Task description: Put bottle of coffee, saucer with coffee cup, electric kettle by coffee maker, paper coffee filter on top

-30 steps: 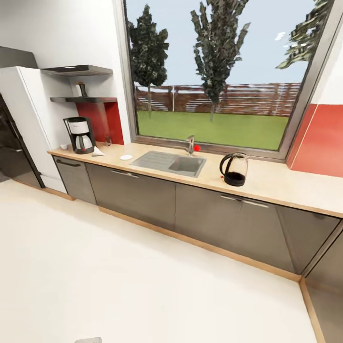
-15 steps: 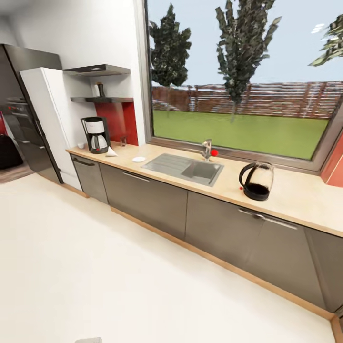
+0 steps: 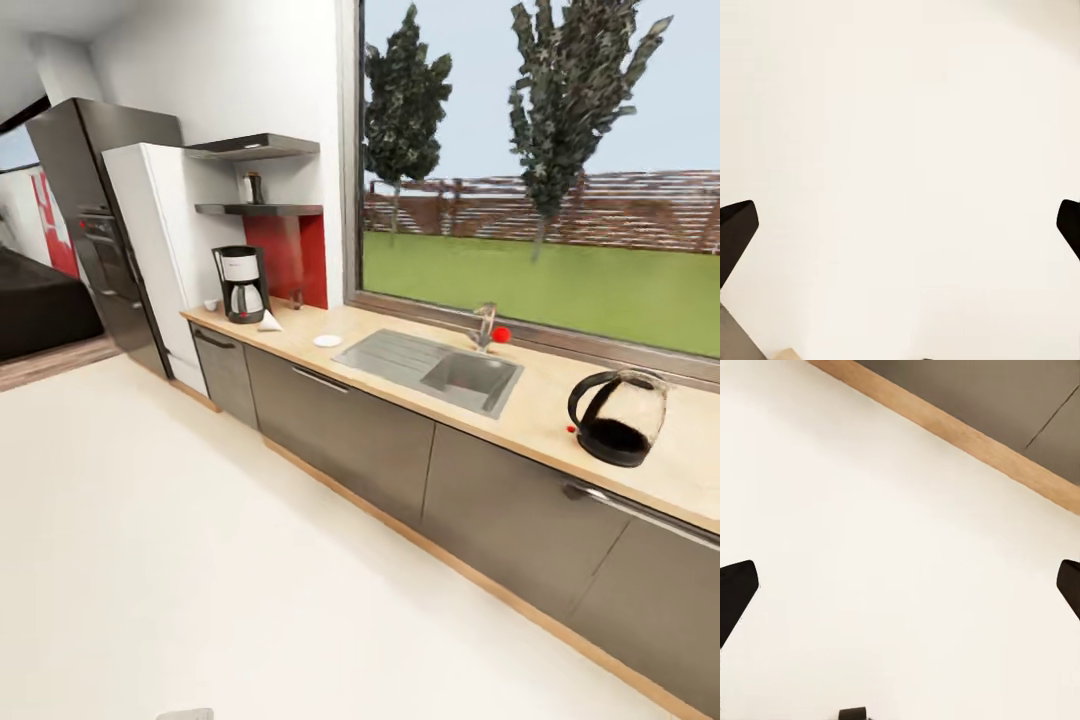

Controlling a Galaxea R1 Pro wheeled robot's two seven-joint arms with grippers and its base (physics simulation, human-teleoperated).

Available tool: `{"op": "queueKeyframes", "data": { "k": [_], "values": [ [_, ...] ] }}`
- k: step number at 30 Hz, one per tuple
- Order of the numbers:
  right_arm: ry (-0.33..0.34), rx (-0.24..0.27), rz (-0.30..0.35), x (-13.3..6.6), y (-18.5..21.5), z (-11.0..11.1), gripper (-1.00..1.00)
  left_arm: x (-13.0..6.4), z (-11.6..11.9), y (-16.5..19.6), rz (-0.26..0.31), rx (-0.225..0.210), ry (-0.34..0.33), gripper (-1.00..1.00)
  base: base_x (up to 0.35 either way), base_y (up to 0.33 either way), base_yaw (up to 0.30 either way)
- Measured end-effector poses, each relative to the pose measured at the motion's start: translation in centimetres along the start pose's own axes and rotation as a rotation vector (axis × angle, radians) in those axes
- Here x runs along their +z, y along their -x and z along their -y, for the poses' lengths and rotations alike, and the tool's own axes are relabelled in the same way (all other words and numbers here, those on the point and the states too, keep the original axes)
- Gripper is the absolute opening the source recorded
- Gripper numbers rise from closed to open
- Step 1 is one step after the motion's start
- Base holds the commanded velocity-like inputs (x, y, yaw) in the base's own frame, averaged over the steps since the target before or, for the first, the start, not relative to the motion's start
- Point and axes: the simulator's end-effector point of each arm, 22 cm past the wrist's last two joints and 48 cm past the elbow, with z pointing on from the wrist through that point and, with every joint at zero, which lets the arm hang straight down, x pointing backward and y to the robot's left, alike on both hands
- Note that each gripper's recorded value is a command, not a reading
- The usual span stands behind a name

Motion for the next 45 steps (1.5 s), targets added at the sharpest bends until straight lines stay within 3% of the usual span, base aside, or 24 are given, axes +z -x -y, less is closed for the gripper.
{"op": "queueKeyframes", "data": {
  "k": [10, 45],
  "values": [
    [0.0, 0.0, 0.0, 0.01, -0.01, 0.0, 1.0, 0.02, 0.03, 0.05, 0.001, -0.006, 0.001, 1.0, 0.047, 0.0, 0.243],
    [0.0, 0.001, 0.005, -0.04, 0.19, 0.0, 1.0, -0.04, -0.12, 0.29, 0.007, -0.008, 0.004, 1.0, 0.335, 0.0, 0.257]
  ]
}}
